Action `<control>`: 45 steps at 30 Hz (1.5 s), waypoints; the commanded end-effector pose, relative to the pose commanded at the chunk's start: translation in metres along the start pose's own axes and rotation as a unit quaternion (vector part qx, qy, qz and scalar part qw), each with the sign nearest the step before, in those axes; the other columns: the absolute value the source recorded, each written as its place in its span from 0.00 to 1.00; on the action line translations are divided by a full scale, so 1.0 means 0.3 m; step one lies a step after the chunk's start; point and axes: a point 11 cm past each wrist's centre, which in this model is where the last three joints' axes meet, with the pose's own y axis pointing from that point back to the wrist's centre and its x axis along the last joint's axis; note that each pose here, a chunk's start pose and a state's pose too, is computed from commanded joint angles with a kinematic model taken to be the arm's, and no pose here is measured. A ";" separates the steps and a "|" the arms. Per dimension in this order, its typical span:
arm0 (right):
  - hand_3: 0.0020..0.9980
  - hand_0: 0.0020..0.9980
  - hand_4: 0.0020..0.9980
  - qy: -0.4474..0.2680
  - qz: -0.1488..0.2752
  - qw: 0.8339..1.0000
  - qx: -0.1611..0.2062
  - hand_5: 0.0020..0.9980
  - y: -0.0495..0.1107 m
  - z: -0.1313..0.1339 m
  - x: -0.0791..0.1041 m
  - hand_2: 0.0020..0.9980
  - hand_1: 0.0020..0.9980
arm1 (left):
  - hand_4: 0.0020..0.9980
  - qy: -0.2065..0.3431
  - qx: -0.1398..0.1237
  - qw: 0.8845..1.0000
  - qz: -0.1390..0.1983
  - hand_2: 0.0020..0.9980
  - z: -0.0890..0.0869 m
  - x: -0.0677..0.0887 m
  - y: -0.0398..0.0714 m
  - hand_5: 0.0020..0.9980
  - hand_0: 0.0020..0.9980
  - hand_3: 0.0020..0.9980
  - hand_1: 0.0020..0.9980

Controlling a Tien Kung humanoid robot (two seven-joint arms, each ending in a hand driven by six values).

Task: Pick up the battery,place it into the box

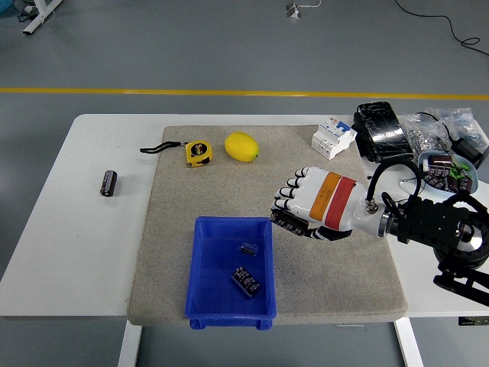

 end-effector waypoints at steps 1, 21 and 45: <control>0.48 0.46 0.81 -0.002 0.008 1.000 -0.003 0.15 -0.002 0.000 0.012 0.73 0.59 | 0.62 0.000 0.000 1.000 0.000 0.68 0.000 0.000 0.000 0.70 0.68 0.62 0.63; 0.49 0.45 0.82 -0.313 0.083 0.943 -0.077 0.15 -0.036 -0.103 0.043 0.72 0.60 | 0.62 -0.007 0.004 1.000 0.000 0.68 -0.010 -0.001 -0.001 0.70 0.68 0.62 0.63; 0.84 0.49 0.95 -0.364 0.006 0.926 -0.099 0.20 -0.122 -0.181 -0.024 0.77 0.63 | 0.62 -0.007 0.002 1.000 0.005 0.68 -0.003 0.017 -0.003 0.70 0.68 0.62 0.63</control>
